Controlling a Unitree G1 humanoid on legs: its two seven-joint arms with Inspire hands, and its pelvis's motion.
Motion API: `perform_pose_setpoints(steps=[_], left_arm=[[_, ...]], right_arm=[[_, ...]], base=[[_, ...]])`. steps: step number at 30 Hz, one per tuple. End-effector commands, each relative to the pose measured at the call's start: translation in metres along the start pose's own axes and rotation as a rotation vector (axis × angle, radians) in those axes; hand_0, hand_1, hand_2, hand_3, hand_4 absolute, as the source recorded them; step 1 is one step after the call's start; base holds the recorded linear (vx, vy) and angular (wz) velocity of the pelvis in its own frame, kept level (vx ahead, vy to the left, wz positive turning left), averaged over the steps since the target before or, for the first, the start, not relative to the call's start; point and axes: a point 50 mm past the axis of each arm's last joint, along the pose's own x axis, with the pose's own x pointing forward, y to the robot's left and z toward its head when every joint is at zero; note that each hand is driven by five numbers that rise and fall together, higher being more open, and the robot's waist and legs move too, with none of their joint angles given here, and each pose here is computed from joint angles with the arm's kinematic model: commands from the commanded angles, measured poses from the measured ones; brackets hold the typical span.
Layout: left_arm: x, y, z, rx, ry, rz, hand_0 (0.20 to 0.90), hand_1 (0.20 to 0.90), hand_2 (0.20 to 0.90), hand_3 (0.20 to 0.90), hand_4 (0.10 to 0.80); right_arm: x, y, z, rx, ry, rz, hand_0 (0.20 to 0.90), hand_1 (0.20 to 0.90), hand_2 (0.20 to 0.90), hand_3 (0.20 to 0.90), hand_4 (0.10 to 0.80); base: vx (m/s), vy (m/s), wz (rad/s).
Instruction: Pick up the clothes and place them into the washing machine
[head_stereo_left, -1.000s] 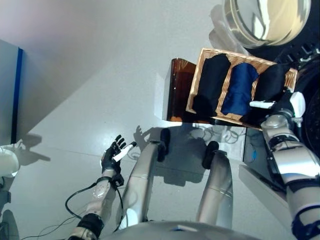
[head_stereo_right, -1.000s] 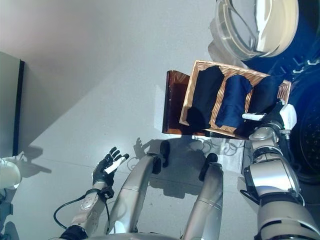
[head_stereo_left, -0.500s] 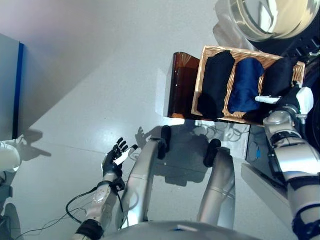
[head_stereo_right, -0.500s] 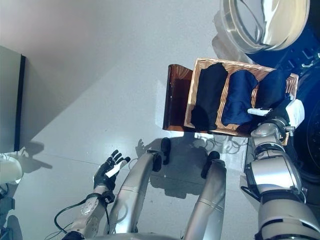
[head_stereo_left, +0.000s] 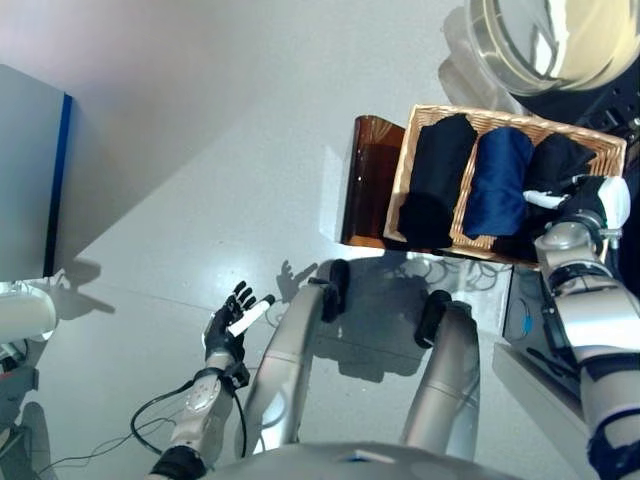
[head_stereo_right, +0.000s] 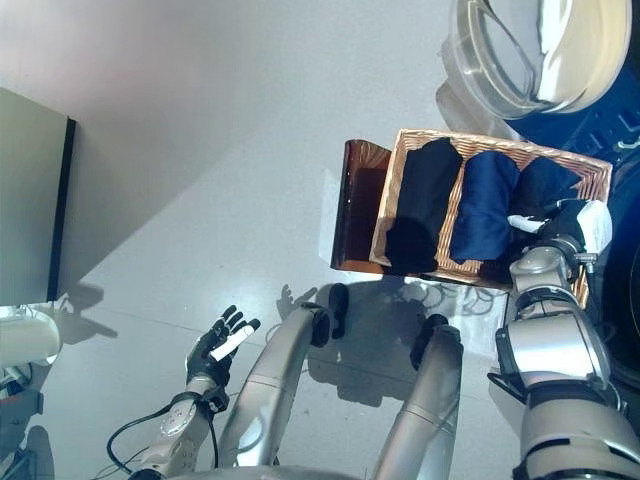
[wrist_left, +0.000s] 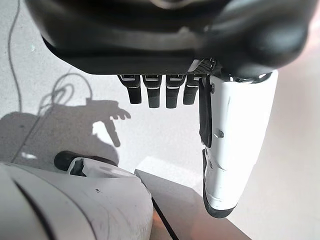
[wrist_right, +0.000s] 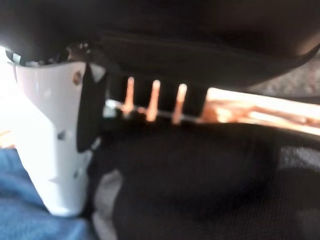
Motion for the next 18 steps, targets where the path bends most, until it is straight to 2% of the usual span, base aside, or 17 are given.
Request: perform_pose_setpoints(steps=[1, 7, 9, 18], left_arm=[[-0.001, 0.018, 0.018, 0.039, -0.079, 0.035, 0.9, 0.9, 0.9, 0.9, 0.8], [0.002, 0.019, 0.021, 0.041, -0.088, 0.042, 0.9, 0.9, 0.9, 0.9, 0.8], [0.005, 0.02, 0.024, 0.042, -0.097, 0.055, 0.9, 0.9, 0.9, 0.9, 0.8], [0.011, 0.03, 0.023, 0.009, -0.087, 0.13, 0.9, 0.9, 0.9, 0.9, 0.8]], right_arm=[[0.007, -0.018, 0.005, -0.004, -0.027, -0.057, 0.2, 0.2, 0.2, 0.2, 0.3], [0.007, -0.018, -0.002, -0.011, 0.002, -0.062, 0.2, 0.2, 0.2, 0.2, 0.3], [0.007, -0.021, -0.003, 0.056, 0.018, -0.082, 0.2, 0.2, 0.2, 0.2, 0.3], [-0.004, 0.0, 0.007, 0.75, 0.033, -0.055, 0.2, 0.2, 0.2, 0.2, 0.3]], base=[[0.0, 0.0, 0.0], [0.0, 0.0, 0.0], [0.019, 0.002, -0.03], [0.01, -0.01, -0.17]])
